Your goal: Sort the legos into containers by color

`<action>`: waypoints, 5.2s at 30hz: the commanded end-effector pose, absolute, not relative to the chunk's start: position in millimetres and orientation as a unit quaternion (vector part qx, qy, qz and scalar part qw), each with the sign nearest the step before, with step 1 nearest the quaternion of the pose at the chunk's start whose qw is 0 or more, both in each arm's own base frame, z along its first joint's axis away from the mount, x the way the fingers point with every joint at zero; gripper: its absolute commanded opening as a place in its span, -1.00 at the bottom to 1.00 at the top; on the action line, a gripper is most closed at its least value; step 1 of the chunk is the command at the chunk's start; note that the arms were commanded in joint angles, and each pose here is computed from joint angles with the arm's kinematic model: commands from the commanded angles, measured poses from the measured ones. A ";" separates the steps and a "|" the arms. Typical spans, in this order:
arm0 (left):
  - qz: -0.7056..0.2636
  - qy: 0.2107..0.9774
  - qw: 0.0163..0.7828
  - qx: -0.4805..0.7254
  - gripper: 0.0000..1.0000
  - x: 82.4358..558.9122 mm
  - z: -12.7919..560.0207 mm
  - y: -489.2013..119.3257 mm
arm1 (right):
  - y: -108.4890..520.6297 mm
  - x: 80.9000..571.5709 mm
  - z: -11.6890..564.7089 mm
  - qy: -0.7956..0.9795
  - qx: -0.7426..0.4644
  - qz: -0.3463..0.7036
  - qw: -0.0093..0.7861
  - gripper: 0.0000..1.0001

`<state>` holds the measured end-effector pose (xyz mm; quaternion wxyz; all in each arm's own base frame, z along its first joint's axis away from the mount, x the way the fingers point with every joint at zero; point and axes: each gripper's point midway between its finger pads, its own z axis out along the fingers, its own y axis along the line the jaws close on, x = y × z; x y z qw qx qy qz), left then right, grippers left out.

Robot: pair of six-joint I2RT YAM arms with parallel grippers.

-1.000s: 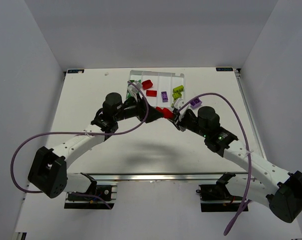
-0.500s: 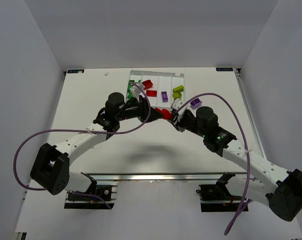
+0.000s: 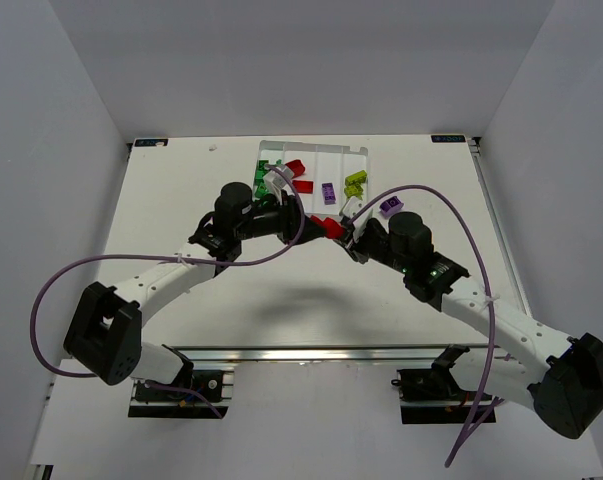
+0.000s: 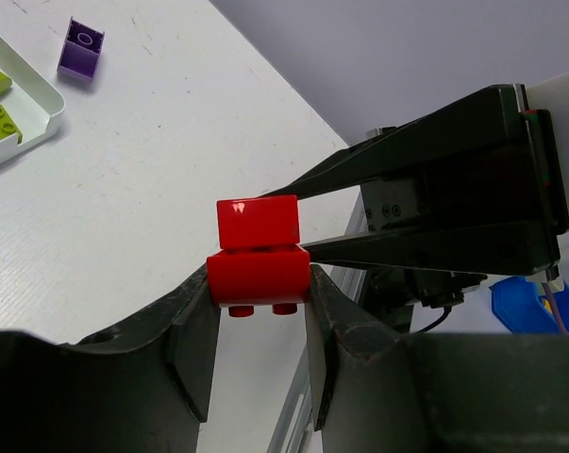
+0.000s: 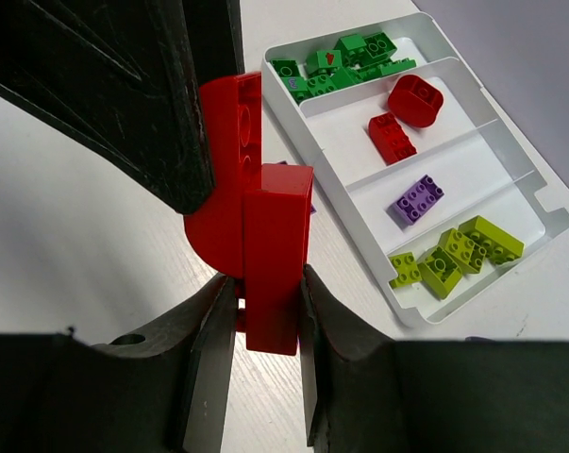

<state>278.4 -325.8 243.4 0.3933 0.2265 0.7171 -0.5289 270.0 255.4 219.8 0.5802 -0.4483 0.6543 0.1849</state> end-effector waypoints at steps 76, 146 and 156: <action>-0.300 0.765 0.561 0.099 -1.00 365.7 254.0 -220.0 | 275.9 310.8 282.5 0.696 -0.377 0.337 0.509 -0.71; -0.228 0.764 0.586 0.147 0.02 362.5 281.9 -218.9 | 100.9 471.5 124.5 0.893 0.109 0.038 0.436 0.69; -0.218 0.768 0.583 0.148 0.02 365.0 275.5 -216.9 | 77.3 510.6 93.0 0.905 0.176 -0.017 0.388 0.62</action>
